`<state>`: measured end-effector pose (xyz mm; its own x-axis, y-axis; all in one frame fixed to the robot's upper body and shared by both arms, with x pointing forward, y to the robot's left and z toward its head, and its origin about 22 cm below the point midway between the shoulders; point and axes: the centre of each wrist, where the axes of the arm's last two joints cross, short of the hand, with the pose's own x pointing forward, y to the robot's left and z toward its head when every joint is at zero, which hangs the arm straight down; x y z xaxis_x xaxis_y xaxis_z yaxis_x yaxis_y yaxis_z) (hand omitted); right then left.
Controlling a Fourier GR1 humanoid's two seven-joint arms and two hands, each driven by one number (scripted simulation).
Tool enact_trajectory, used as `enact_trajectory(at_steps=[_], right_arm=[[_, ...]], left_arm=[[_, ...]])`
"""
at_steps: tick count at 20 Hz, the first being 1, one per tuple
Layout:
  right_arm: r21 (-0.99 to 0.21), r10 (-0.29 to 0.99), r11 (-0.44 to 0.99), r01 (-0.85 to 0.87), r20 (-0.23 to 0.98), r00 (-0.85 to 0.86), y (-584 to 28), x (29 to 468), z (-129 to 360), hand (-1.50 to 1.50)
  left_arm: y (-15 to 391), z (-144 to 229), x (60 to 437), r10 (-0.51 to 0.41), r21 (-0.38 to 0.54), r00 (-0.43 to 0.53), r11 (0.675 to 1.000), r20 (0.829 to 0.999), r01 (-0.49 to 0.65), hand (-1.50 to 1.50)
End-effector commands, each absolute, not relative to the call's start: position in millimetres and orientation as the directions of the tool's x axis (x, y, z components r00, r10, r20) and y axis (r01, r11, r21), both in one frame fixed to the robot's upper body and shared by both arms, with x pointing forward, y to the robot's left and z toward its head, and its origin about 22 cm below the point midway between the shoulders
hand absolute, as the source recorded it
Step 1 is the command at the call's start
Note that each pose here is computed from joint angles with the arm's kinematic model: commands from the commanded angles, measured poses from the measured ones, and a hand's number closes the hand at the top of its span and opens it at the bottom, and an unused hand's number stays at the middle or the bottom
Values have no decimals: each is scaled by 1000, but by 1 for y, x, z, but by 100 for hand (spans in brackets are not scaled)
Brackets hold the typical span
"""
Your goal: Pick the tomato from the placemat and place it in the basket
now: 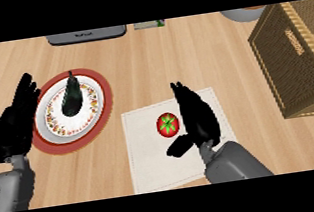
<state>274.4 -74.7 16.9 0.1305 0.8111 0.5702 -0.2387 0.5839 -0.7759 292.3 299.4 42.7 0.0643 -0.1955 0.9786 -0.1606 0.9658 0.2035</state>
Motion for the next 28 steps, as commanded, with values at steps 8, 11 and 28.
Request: enact_trajectory(at_steps=[8,11,28], right_arm=[[-768,823,566,-299,546,157,-69,285,-7,-150],[-768,842,533,-356,522,135,-70,287,-21,-150],[-710,805,515,-480,594,-15,-88,228,-60,150]], left_arm=[[295,56,284,-213,219,55,961,976,-169,0],[282,46,283,-179,187,67,971,982,-147,0],[302,50,294,-196,205,67,961,978,-185,0]])
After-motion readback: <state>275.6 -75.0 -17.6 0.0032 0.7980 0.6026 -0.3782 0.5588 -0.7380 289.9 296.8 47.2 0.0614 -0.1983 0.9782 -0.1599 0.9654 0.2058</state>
